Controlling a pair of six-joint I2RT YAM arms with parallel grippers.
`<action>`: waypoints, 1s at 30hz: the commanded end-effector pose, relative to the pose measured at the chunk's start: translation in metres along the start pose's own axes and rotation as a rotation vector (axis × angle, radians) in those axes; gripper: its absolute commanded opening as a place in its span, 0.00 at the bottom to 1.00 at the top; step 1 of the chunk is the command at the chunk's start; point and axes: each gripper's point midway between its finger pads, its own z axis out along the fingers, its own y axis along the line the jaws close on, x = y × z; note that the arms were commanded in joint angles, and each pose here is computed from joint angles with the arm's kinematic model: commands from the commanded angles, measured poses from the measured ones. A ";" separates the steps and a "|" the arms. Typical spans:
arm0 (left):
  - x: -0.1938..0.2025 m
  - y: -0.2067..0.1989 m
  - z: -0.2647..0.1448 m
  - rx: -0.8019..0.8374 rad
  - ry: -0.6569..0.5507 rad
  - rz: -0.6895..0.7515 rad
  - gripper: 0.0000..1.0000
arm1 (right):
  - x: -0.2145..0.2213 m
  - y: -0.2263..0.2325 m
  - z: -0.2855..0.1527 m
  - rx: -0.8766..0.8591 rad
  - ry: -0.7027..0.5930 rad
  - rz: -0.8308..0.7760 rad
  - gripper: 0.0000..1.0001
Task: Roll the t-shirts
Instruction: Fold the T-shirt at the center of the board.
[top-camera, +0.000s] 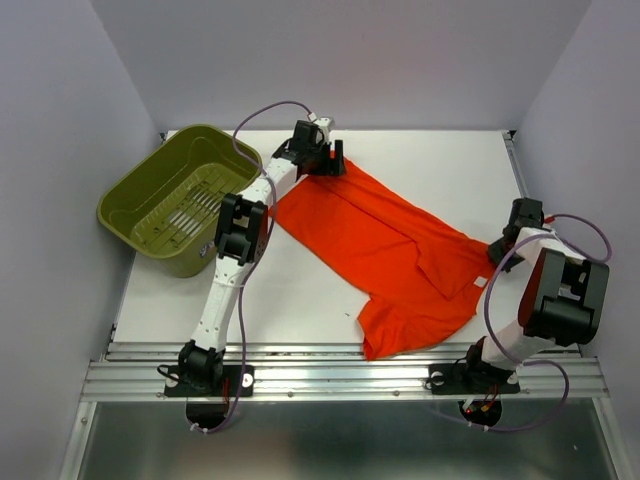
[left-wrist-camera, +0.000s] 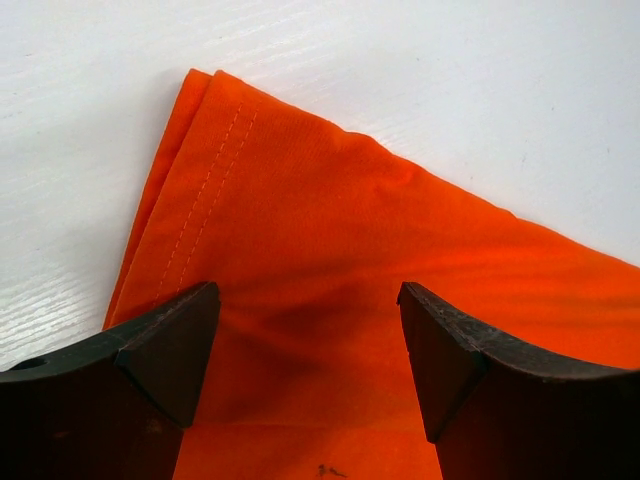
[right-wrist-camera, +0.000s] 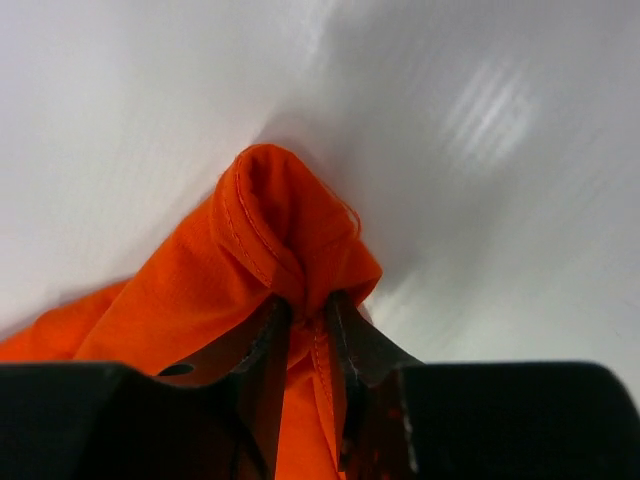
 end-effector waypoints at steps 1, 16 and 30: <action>-0.002 0.024 -0.018 -0.069 0.030 -0.052 0.84 | -0.023 0.012 0.026 0.028 -0.060 0.035 0.25; -0.058 -0.008 -0.035 0.037 -0.101 -0.072 0.84 | -0.108 0.074 -0.007 -0.087 -0.198 0.061 0.55; -0.089 -0.038 -0.077 0.062 -0.161 -0.022 0.84 | 0.017 0.025 -0.054 -0.219 0.066 -0.022 0.55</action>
